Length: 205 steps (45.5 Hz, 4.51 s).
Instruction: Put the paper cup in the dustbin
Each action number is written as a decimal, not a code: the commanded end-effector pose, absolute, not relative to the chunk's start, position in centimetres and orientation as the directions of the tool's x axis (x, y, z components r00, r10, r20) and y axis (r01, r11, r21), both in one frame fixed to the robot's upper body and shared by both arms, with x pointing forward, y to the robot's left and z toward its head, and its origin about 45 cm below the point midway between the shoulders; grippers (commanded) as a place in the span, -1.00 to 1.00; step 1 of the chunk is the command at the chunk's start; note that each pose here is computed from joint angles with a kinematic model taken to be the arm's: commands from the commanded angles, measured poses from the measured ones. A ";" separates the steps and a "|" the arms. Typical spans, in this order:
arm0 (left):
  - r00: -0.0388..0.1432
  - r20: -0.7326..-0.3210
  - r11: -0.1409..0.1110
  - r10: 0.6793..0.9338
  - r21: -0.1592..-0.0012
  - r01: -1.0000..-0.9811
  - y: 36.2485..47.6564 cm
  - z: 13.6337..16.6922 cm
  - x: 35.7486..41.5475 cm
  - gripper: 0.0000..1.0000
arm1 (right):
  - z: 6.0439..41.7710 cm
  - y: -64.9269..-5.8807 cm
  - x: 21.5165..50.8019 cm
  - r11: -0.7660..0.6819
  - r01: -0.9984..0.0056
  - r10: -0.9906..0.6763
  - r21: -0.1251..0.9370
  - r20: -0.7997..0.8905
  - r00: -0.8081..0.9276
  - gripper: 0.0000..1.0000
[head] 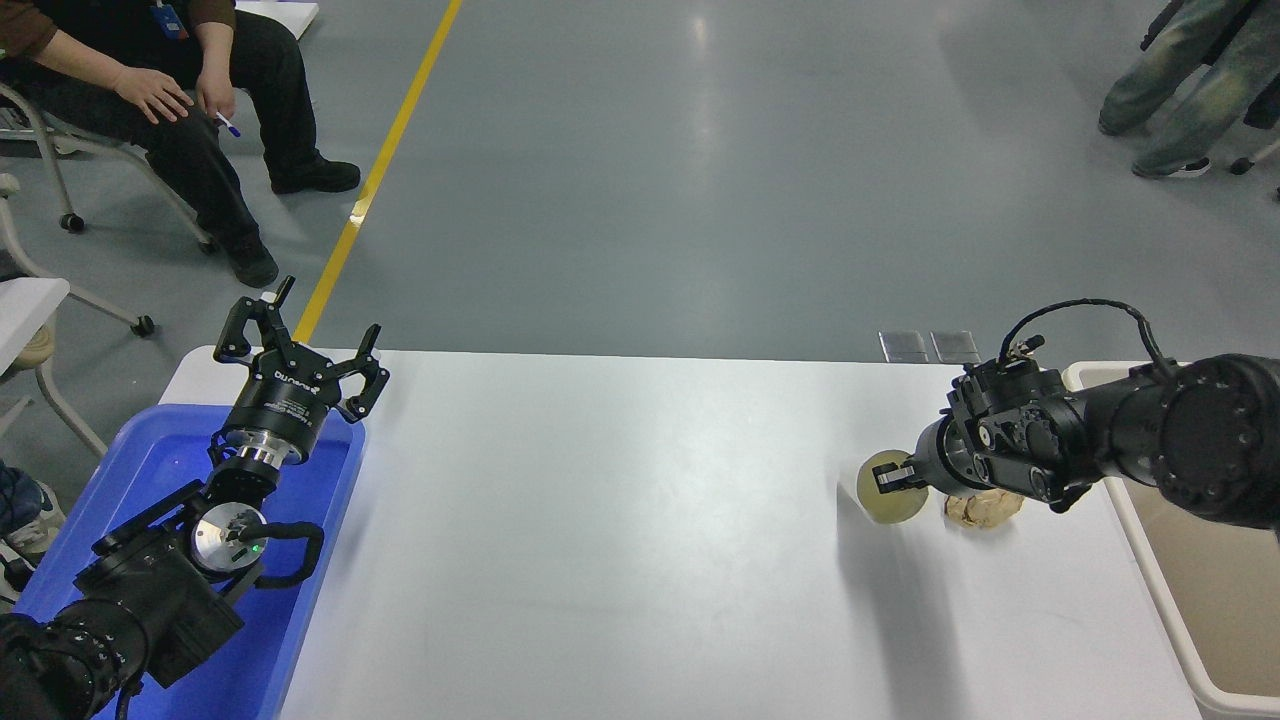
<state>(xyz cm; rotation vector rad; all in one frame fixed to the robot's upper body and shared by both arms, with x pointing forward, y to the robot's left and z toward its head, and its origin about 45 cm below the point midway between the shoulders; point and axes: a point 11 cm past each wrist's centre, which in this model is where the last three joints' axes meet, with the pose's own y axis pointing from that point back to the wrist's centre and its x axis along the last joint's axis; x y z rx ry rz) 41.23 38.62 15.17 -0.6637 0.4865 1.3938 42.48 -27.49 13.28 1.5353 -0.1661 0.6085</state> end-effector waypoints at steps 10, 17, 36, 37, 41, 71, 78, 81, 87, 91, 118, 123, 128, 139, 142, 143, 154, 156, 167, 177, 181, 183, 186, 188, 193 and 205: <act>0.127 -0.671 0.046 0.731 -0.137 -0.989 38.6 15.10 41.19 1.00 | 14.3 -26.0 42.9 -0.148 -0.455 0.271 0.878 0.479 0.835 -1.00; 0.129 -0.670 0.047 0.731 -0.139 -0.989 38.7 15.20 41.23 1.00 | 15.4 -25.5 43.4 -0.176 -0.447 0.253 0.877 0.480 0.840 -1.00; 0.129 -0.670 0.047 0.731 -0.139 -0.989 38.7 15.20 41.23 1.00 | 23.8 -25.9 46.6 -0.164 -0.485 0.233 0.859 0.511 0.827 -1.00; 0.130 -0.671 0.048 0.730 -0.139 -0.989 38.6 15.17 41.24 1.00 | 24.3 -25.9 46.7 -0.167 -0.486 0.232 0.858 0.513 0.826 -1.00; 0.129 -0.670 0.047 0.731 -0.139 -0.989 38.7 15.20 41.23 1.00 | 27.0 -25.7 47.2 -0.168 -0.500 0.231 0.849 0.528 0.817 -1.00; 0.128 -0.670 0.047 0.731 -0.138 -0.989 38.7 15.14 41.18 1.00 | 42.7 -26.7 46.8 -0.149 -0.611 0.232 0.778 0.628 0.743 -1.00; 0.128 -0.670 0.047 0.731 -0.138 -0.989 38.7 15.14 41.18 1.00 | 43.4 -27.8 46.7 -0.148 -0.626 0.204 0.765 0.643 0.738 -1.00; 0.129 -0.670 0.047 0.731 -0.139 -0.989 38.7 15.20 41.23 1.00 | 43.6 -28.8 46.6 -0.135 -0.632 0.193 0.763 0.646 0.738 -1.00; 0.128 -0.670 0.047 0.731 -0.138 -0.989 38.7 15.14 41.18 1.00 | 43.8 -31.0 46.3 -0.116 -0.641 0.158 0.759 0.651 0.742 -1.00; 0.128 -0.670 0.047 0.731 -0.138 -0.989 38.7 15.14 41.18 1.00 | 43.4 -32.8 46.0 -0.104 -0.645 0.126 0.757 0.654 0.746 -1.00; 0.129 -0.670 0.047 0.731 -0.139 -0.989 38.7 15.20 41.23 1.00 | 37.0 -53.9 37.6 0.061 -0.688 -0.248 0.723 0.678 0.692 -1.00; 0.128 -0.670 0.047 0.731 -0.138 -0.989 38.7 15.14 41.18 1.00 | 36.2 -57.6 35.8 0.121 -0.705 -0.321 0.698 0.700 0.638 -1.00; 0.128 -0.669 0.047 0.732 -0.138 -0.989 38.7 15.17 41.23 1.00 | 35.4 -60.3 34.5 0.170 -0.720 -0.373 0.673 0.720 0.585 -1.00; 0.128 -0.669 0.047 0.732 -0.138 -0.989 38.7 15.17 41.23 1.00 | 31.9 -63.4 33.5 0.242 -0.724 -0.455 0.646 0.735 0.503 -1.00; 0.127 -0.669 0.047 0.732 -0.136 -0.990 38.7 15.11 41.18 1.00 | 30.5 -63.9 33.5 0.261 -0.729 -0.487 0.632 0.739 0.466 -1.00; 0.127 -0.669 0.047 0.732 -0.136 -0.990 38.7 15.11 41.17 1.00 | 30.0 -63.9 33.5 0.265 -0.732 -0.498 0.628 0.739 0.454 -1.00; 0.128 -0.669 0.047 0.732 -0.138 -0.989 38.7 15.17 41.23 1.00 | 25.1 -64.9 33.3 0.335 -0.759 -0.635 0.558 0.729 0.256 -1.00; 0.127 -0.669 0.047 0.732 -0.136 -0.990 38.7 15.11 41.18 1.00 | 24.2 -64.8 33.2 0.340 -0.765 -0.663 0.547 0.716 0.217 -1.00; 0.128 -0.669 0.047 0.732 -0.138 -0.989 38.7 15.18 41.23 1.00 | 20.4 -65.2 31.2 0.422 -0.756 -0.778 0.500 0.628 -0.020 -1.00; 0.128 -0.669 0.047 0.732 -0.138 -0.989 38.7 15.17 41.23 1.00 | 17.1 -65.2 29.1 0.489 -0.712 -0.833 0.505 0.513 -0.208 -1.00; 0.127 -0.669 0.046 0.733 -0.137 -0.990 38.7 15.17 41.23 1.00 | 15.3 -64.4 28.7 0.495 -0.690 -0.850 0.528 0.460 -0.258 -1.00; 0.127 -0.669 0.046 0.733 -0.137 -0.990 38.7 15.17 41.23 1.00 | 14.8 -64.2 28.5 0.504 -0.680 -0.852 0.533 0.437 -0.289 -1.00; 0.127 -0.669 0.046 0.733 -0.137 -0.990 38.7 15.17 41.23 1.00 | 13.6 -63.7 28.1 0.516 -0.656 -0.854 0.551 0.390 -0.344 -1.00; 0.127 -0.669 0.046 0.733 -0.137 -0.990 38.7 15.17 41.23 1.00 | 12.7 -63.3 27.8 0.523 -0.635 -0.852 0.569 0.354 -0.385 -1.00; 0.127 -0.669 0.046 0.733 -0.137 -0.990 38.7 15.17 41.23 1.00 | 11.3 -62.6 27.4 0.545 -0.587 -0.828 0.599 0.273 -0.490 -1.00; 0.127 -0.669 0.046 0.733 -0.137 -0.990 38.7 15.17 41.23 1.00 | 8.7 -60.2 27.5 0.527 -0.542 -0.772 0.655 0.104 -0.627 -1.00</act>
